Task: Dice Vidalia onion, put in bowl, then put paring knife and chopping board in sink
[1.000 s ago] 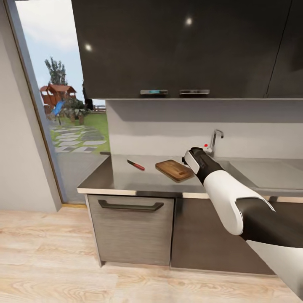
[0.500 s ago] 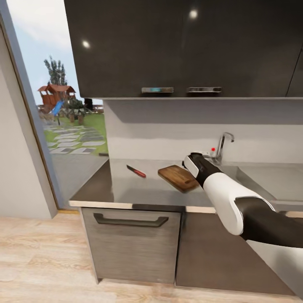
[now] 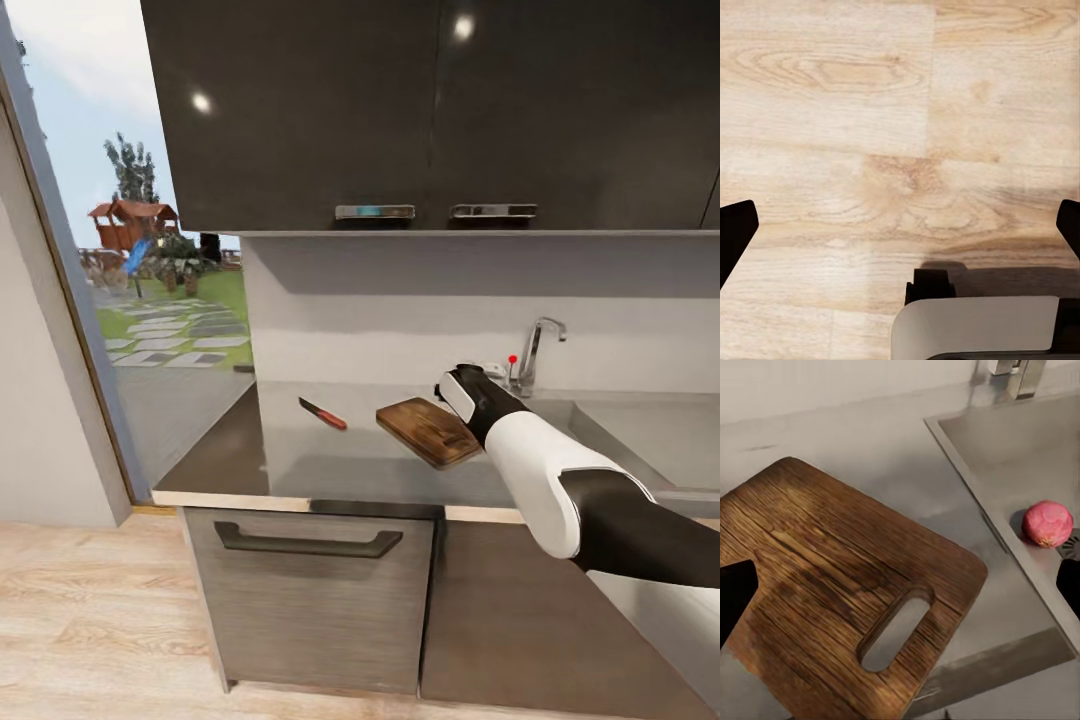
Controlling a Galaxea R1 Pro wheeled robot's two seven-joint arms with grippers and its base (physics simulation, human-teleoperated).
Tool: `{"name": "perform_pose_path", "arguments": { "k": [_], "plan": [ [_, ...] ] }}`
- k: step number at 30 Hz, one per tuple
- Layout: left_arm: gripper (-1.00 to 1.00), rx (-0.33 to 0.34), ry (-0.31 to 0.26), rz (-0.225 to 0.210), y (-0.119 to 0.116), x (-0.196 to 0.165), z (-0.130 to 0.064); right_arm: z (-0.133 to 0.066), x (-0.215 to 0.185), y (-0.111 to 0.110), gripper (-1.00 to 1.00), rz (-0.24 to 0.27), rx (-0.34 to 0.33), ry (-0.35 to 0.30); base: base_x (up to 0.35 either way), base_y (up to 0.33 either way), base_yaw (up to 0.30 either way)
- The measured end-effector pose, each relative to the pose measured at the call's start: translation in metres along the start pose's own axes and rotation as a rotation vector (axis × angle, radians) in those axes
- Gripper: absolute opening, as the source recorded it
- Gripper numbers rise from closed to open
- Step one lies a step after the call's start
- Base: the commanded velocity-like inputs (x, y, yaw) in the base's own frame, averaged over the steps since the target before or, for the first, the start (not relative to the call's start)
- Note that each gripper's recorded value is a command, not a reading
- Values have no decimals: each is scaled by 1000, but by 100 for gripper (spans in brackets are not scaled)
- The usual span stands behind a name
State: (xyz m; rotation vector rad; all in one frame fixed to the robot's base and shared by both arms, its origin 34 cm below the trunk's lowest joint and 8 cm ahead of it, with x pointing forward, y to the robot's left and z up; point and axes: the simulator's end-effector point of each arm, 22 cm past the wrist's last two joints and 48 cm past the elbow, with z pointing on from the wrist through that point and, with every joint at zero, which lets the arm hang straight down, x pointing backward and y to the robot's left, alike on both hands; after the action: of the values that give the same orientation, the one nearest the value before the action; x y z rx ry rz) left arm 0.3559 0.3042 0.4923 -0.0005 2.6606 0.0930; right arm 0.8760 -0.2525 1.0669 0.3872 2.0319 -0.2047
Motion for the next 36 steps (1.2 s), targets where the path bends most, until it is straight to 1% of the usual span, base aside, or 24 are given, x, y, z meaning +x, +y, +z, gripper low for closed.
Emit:
{"name": "perform_pose_path", "arguments": {
  "k": [7,10,12,15,23,36],
  "plan": [
    [100,0,0,1,0,0,0,9,-5,-25,100,44,33,-17,2,0,0],
    [100,0,0,1,0,0,0,15,10,-33,100,45,59,6,0,0,0],
    [100,0,0,1,0,0,0,17,12,-35,100,60,65,1,0,0,0],
    [100,0,0,1,0,0,0,18,15,-37,100,65,68,5,0,0,0],
    [100,0,0,1,0,0,0,22,31,-38,100,52,74,35,0,0,0],
    [100,0,14,2,0,5,1,30,42,-38,100,45,79,54,0,0,0]
  ]
}}
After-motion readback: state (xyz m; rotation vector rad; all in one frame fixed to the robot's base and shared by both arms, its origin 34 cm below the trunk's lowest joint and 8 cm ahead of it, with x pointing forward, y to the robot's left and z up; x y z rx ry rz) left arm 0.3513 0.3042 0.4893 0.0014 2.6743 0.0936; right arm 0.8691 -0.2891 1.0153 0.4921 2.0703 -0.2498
